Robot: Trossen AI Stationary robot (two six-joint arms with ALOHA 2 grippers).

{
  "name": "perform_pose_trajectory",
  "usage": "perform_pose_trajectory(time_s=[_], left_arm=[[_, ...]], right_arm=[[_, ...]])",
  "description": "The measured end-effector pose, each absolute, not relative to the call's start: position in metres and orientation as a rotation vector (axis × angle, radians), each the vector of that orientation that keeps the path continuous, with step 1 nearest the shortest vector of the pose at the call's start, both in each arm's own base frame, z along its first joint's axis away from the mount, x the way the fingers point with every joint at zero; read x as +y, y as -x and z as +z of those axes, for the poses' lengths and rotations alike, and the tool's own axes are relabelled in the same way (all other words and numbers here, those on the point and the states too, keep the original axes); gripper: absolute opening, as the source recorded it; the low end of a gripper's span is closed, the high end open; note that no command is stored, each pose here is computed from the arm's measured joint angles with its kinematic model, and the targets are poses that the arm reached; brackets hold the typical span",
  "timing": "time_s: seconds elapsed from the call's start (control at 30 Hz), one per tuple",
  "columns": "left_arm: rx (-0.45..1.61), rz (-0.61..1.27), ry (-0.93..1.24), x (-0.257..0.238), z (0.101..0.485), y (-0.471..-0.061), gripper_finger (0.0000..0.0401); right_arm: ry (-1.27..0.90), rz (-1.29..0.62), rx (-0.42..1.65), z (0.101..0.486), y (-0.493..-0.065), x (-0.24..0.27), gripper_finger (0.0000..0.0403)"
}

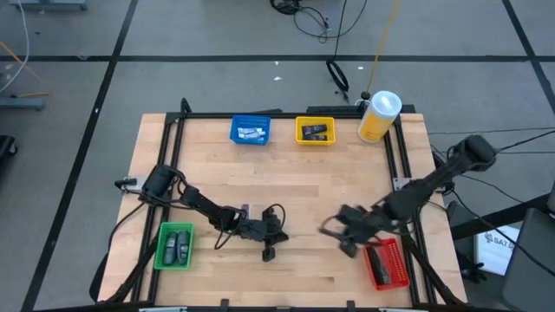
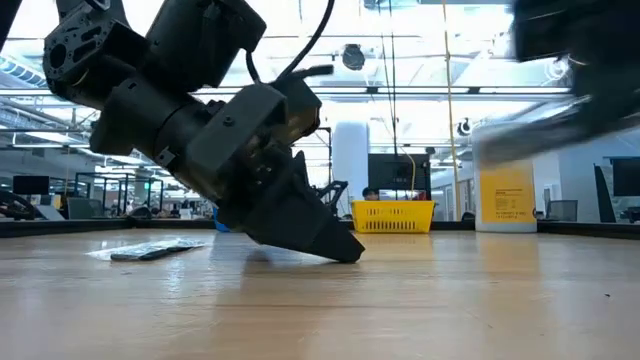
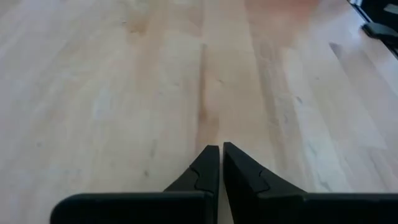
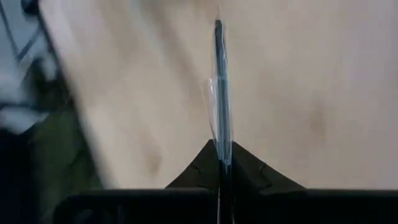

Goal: Pick & Place Travel size toiletries
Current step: Put the black hair comb into the red bin

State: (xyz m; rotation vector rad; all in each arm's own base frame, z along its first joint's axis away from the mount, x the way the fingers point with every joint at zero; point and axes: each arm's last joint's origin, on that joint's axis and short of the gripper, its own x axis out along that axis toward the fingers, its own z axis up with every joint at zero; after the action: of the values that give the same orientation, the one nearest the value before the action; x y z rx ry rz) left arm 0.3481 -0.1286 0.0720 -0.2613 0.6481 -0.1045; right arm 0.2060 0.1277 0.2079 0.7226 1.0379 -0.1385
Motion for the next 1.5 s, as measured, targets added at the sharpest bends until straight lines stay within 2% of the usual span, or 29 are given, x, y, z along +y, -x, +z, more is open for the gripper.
perform_pose_trajectory(time_s=[0.13,0.27,0.4,0.47,0.77,0.93,1.27,1.4,1.5], left_arm=[[0.644,-0.125,0.22,-0.133,0.072,-0.346,0.0021],[0.637,-0.137,0.195,-0.134,0.072,-0.346,0.0021],[0.631,-0.144,0.175,-0.133,0.073,-0.347,0.0021],[0.625,-0.145,0.177,-0.133,0.073,-0.347,0.0021],[0.618,-0.146,0.183,-0.133,0.074,-0.347,0.0021],[0.618,-0.15,0.185,-0.133,0.074,-0.348,0.0021],[0.623,-0.164,0.219,-0.134,0.074,-0.348,0.0021],[0.632,-0.201,0.23,-0.136,0.074,-0.347,0.0021],[0.618,-0.255,0.194,-0.142,0.078,-0.345,0.0021]], right_arm=[[-1.036,-0.156,1.312,0.234,-0.166,0.141,0.0005],[-1.33,-0.266,1.518,0.251,-0.132,0.16,0.0004],[-1.475,-0.443,1.614,0.255,-0.107,0.176,0.0005],[-1.459,-0.502,1.641,0.251,-0.099,0.181,0.0005],[-1.345,-0.684,1.423,0.237,-0.101,0.17,0.0013],[-1.339,-0.692,1.399,0.237,-0.102,0.169,0.0047],[-1.371,-0.546,1.402,0.243,-0.105,0.174,0.0173],[-1.438,-0.433,1.392,0.252,-0.106,0.176,0.0195],[-1.428,-0.265,1.179,0.262,-0.115,0.177,0.0198]])
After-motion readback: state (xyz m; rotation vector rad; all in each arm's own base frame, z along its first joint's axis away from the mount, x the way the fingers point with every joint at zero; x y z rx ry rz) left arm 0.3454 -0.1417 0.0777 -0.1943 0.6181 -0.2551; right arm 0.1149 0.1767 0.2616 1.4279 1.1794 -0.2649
